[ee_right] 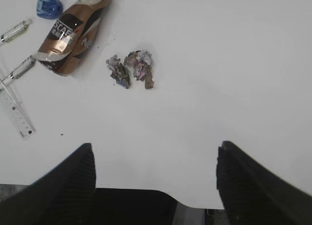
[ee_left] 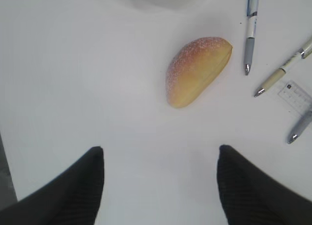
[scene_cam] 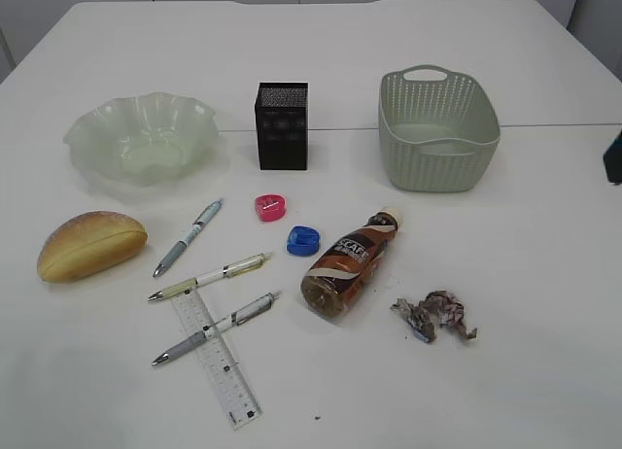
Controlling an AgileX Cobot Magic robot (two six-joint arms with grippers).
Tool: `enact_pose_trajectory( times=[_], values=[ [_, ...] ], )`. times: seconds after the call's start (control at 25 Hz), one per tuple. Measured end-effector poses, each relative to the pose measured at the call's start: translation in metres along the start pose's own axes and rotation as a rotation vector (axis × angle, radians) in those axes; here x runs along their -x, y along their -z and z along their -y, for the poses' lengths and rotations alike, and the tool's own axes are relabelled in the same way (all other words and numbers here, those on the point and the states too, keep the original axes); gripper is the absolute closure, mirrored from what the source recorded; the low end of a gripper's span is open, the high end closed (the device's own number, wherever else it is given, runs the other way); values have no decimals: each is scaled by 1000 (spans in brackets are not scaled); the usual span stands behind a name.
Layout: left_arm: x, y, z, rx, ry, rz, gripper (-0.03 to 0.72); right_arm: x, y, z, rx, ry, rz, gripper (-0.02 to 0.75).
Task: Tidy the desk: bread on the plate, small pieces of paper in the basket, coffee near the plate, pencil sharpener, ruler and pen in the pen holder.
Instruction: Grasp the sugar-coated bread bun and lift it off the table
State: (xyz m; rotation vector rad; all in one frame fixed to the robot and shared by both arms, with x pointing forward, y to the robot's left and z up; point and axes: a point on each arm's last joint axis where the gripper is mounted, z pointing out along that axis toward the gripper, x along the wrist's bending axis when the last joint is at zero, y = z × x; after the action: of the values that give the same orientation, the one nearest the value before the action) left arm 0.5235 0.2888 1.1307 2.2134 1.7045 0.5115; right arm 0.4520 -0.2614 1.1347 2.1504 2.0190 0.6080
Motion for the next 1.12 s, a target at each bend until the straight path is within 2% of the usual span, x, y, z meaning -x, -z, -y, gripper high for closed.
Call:
enact_pose_trajectory(
  times=[0.24, 0.36, 0.52, 0.68, 0.84, 0.96, 1.12],
  values=[
    [2, -50, -14, -60, -37, 67, 141, -3, -31, -33, -81, 17, 17, 173],
    [5, -80, -19, -84, -139, 108, 141, -3, -47, -46, -114, 38, 23, 174],
    [19, -114, -27, -89, -352, 123, 139, -3, -65, -56, -152, 53, 25, 174],
    [37, -152, -28, -133, -451, 144, 139, -3, -74, -59, -177, 56, 26, 173],
    [52, -184, -22, -224, -541, 149, 139, -3, -75, -61, -176, 56, 22, 173],
    [57, -190, -22, -233, -585, 132, 139, -3, -75, -61, -176, 56, 22, 174],
    [56, -191, -24, -214, -599, 115, 138, -3, -75, -61, -176, 56, 22, 174]
  ],
)
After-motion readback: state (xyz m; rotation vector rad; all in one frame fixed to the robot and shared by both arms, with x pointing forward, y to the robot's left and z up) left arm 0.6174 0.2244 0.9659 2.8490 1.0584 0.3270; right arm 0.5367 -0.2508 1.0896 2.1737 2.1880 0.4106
